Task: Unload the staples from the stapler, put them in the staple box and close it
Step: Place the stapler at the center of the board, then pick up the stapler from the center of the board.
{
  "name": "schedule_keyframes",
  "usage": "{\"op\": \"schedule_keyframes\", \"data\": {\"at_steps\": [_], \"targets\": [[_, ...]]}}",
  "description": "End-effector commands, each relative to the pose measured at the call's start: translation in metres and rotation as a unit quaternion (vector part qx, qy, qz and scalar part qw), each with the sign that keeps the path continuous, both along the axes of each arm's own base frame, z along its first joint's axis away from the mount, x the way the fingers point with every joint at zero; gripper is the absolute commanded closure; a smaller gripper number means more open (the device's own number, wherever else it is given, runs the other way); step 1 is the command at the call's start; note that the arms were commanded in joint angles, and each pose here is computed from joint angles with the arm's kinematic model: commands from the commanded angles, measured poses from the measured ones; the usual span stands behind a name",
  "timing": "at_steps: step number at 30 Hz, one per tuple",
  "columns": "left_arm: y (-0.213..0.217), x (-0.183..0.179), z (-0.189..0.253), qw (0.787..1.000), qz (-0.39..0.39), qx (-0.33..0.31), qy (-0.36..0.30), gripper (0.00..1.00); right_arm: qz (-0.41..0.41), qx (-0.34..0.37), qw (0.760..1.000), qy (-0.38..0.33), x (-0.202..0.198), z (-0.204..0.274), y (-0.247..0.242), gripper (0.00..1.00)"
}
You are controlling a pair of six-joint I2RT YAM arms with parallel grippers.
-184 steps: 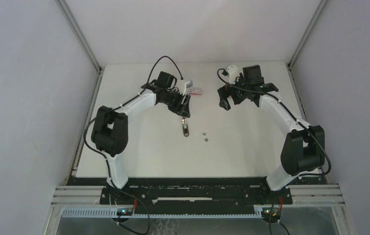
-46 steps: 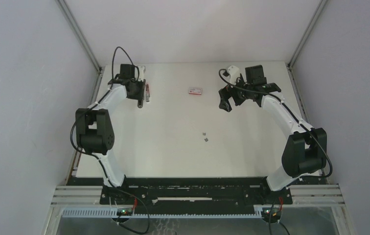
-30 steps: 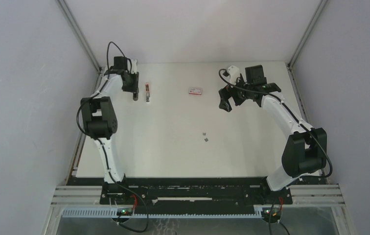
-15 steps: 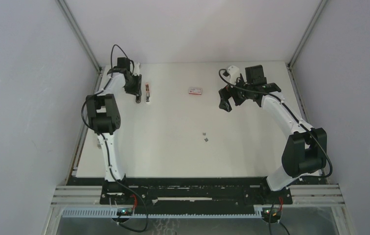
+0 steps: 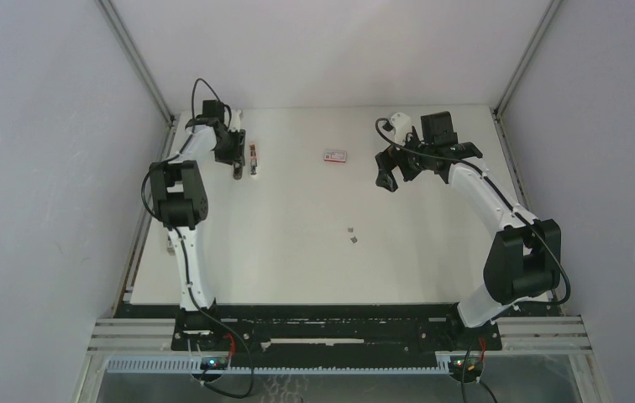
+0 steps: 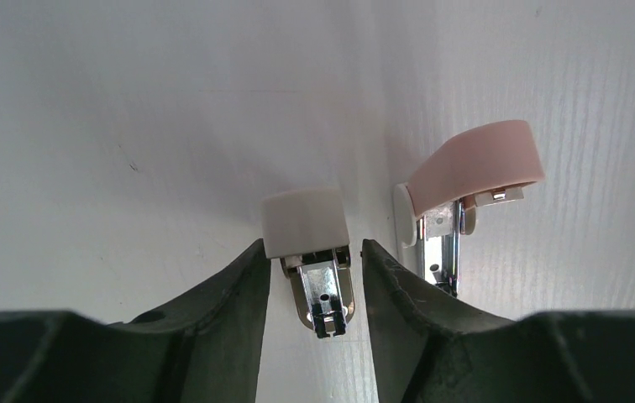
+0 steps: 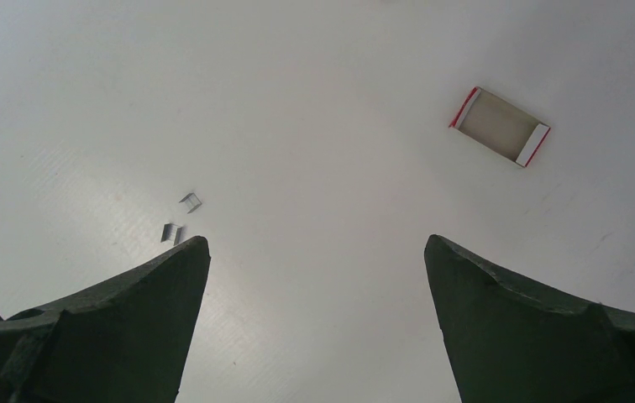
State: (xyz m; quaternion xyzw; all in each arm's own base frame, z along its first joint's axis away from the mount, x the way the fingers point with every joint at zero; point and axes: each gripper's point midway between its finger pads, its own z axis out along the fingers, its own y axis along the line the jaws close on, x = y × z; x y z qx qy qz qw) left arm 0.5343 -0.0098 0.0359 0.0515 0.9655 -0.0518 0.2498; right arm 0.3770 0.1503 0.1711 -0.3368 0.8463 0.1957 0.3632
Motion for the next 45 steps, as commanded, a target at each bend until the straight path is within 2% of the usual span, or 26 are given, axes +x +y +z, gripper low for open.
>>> {"op": "schedule_keyframes", "data": {"at_steps": [1, 5, 11, 20, 26, 33, 40, 45], "targets": [[0.0, 0.018, 0.028, 0.999, -0.008, 0.002, -0.041, 0.49, 0.003, 0.01, 1.0, -0.024, 0.002, 0.016, 0.001, 0.0], [0.0, 0.017, 0.04, 0.999, -0.005, 0.002, -0.051, 0.39, 0.002, 0.01, 1.0, -0.026, 0.002, 0.017, 0.0, 0.0], [0.003, 0.003, 0.089, 0.996, 0.001, -0.005, -0.093, 0.24, 0.003, 0.009, 1.0, -0.026, 0.0, 0.018, -0.001, 0.0], [0.016, -0.057, 0.14, 0.991, 0.01, 0.019, -0.134, 0.0, 0.007, 0.015, 1.0, -0.026, -0.002, 0.021, 0.002, 0.0], [0.041, -0.115, 0.136, 0.99, 0.032, 0.042, -0.129, 0.0, 0.017, 0.016, 1.0, -0.017, -0.005, 0.016, 0.009, 0.0], [0.09, -0.178, 0.122, 0.986, 0.082, 0.076, -0.121, 0.0, 0.04, 0.004, 0.999, -0.019, -0.011, 0.012, 0.022, 0.0], [0.135, -0.211, 0.097, 0.981, 0.139, 0.084, -0.108, 0.0, 0.058, 0.01, 0.998, -0.015, -0.017, 0.012, 0.031, 0.0], [0.151, -0.215, 0.074, 0.982, 0.147, 0.082, -0.083, 0.0, 0.068, 0.01, 0.997, -0.018, -0.02, 0.014, 0.035, 0.0]]}}
